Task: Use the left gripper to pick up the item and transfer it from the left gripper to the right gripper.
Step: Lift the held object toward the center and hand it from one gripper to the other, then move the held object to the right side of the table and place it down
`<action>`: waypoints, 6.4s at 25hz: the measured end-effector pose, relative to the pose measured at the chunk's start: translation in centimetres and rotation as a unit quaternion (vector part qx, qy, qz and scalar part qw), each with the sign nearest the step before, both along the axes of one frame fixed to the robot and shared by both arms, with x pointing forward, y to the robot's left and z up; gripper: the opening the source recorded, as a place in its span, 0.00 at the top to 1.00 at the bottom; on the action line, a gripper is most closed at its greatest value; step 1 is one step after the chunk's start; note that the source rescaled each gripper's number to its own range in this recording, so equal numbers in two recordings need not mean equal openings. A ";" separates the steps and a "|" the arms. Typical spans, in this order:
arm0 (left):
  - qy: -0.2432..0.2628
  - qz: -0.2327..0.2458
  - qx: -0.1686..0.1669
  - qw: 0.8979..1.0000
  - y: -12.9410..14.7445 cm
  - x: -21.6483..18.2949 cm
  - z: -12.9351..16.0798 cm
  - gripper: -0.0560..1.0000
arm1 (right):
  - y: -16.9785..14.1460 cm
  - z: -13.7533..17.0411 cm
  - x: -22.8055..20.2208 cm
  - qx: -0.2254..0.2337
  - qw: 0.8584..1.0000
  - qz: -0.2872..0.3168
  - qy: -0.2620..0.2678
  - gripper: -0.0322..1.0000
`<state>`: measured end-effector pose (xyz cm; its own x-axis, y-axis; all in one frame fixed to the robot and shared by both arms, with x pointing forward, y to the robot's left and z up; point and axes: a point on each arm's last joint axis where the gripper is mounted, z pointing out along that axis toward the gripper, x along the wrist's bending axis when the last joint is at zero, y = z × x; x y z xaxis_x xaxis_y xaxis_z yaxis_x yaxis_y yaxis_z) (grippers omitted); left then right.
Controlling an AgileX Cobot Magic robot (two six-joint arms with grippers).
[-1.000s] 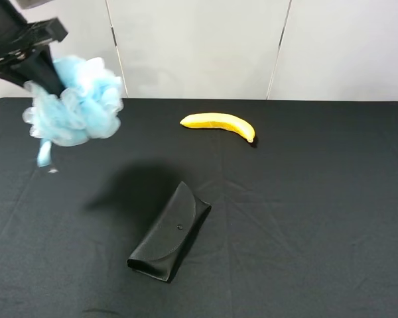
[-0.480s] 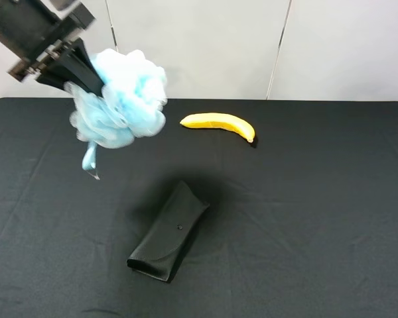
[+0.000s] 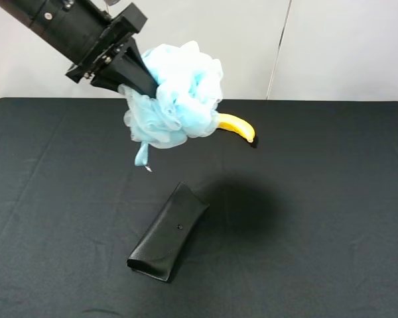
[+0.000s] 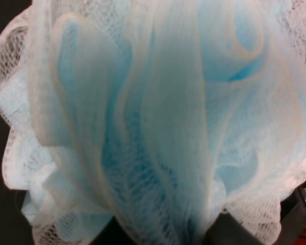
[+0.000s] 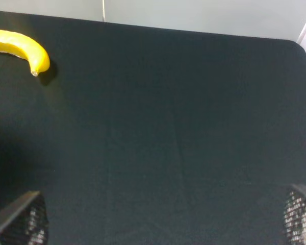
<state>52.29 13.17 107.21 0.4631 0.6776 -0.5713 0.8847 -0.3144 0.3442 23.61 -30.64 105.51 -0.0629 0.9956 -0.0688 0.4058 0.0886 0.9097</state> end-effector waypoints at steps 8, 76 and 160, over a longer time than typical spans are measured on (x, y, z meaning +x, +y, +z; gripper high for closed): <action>0.016 -0.010 -0.053 0.998 -1.6 -0.2 -0.1 0.91 | 0.4 0.0 -0.1 0.011 1.000 0.018 0.001 0.00; 0.044 -0.087 -0.111 0.989 -2.6 -0.5 -0.8 0.93 | 21.8 0.0 20.3 -0.164 0.872 0.460 0.023 0.00; -0.259 0.124 0.156 0.945 11.6 -15.4 14.3 0.01 | 21.9 -0.4 20.4 -0.168 0.870 0.462 0.031 0.93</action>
